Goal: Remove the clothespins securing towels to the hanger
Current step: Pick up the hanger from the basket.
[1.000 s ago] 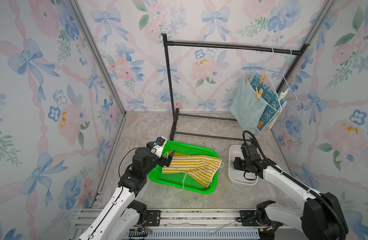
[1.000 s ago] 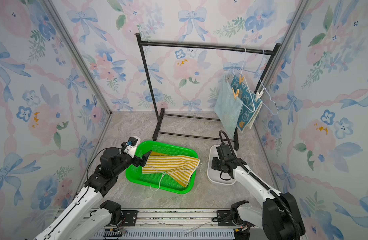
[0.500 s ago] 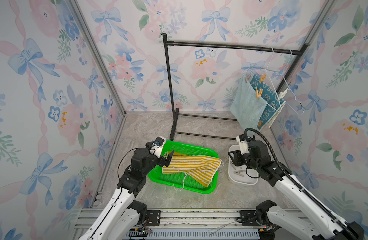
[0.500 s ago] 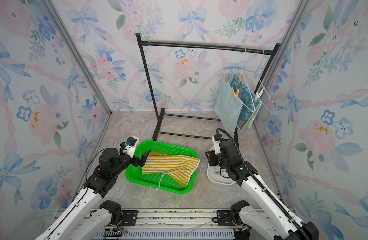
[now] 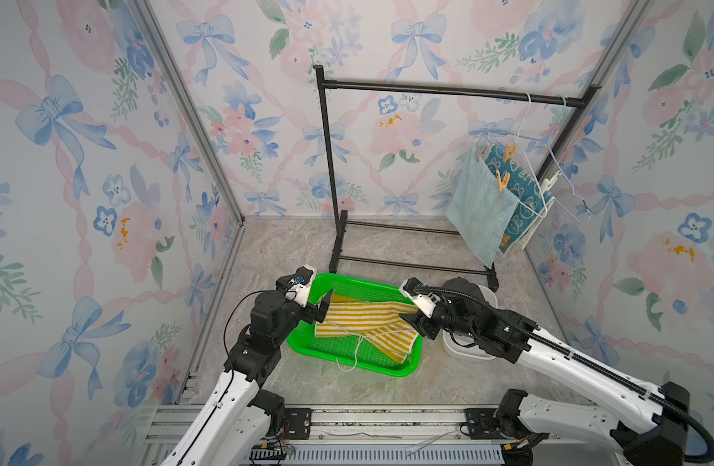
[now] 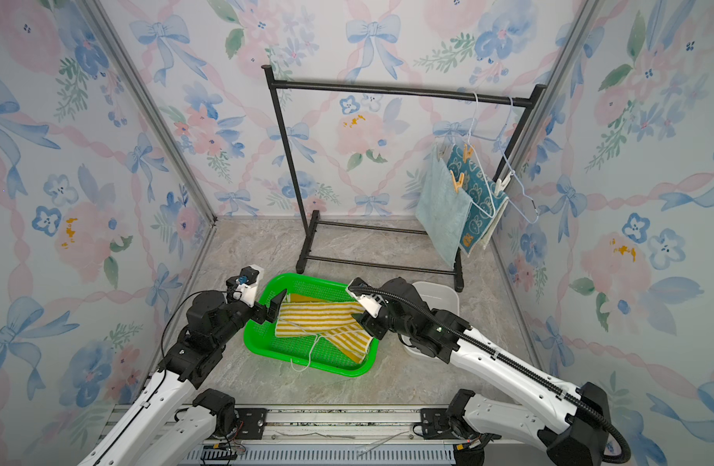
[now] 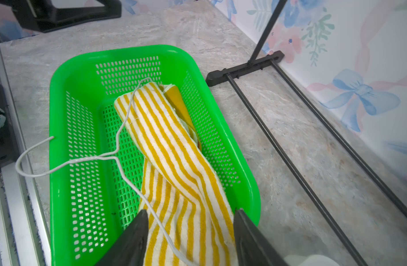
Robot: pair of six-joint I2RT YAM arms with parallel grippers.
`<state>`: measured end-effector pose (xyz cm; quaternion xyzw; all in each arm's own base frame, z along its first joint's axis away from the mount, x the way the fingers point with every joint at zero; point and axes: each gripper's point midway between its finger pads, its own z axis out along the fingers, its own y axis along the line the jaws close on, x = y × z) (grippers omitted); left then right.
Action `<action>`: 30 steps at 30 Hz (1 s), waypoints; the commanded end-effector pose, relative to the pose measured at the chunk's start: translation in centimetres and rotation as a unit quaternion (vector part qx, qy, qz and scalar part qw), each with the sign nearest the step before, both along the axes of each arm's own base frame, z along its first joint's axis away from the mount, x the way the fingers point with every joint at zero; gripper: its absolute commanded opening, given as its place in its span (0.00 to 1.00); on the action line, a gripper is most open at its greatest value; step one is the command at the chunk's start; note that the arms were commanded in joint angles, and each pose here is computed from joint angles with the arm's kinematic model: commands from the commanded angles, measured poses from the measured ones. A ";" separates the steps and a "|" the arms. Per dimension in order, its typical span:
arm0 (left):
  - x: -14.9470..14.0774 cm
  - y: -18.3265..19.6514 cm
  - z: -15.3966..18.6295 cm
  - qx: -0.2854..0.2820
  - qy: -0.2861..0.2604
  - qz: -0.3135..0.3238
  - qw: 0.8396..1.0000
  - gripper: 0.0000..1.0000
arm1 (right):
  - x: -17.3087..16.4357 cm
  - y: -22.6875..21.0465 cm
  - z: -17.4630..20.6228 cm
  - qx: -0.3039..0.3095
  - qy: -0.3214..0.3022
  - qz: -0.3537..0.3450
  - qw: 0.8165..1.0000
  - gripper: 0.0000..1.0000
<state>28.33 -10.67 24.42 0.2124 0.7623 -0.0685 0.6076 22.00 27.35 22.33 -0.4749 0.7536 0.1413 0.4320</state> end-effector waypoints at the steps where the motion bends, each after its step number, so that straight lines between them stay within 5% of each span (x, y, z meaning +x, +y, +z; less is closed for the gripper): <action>1: 0.2 0.7 0.3 0.004 -0.016 0.016 1.000 0.98 | -0.6 2.0 -0.4 -0.061 -0.050 0.073 0.994 0.64; 19: 0.8 1.4 0.0 -0.001 -0.009 0.028 1.000 0.98 | -1.6 8.8 -8.3 -0.245 -0.107 0.230 0.936 0.71; 30: 1.1 1.6 -0.1 -0.005 -0.004 0.029 1.000 0.98 | -1.2 10.2 -10.6 -0.257 -0.103 0.234 0.932 0.40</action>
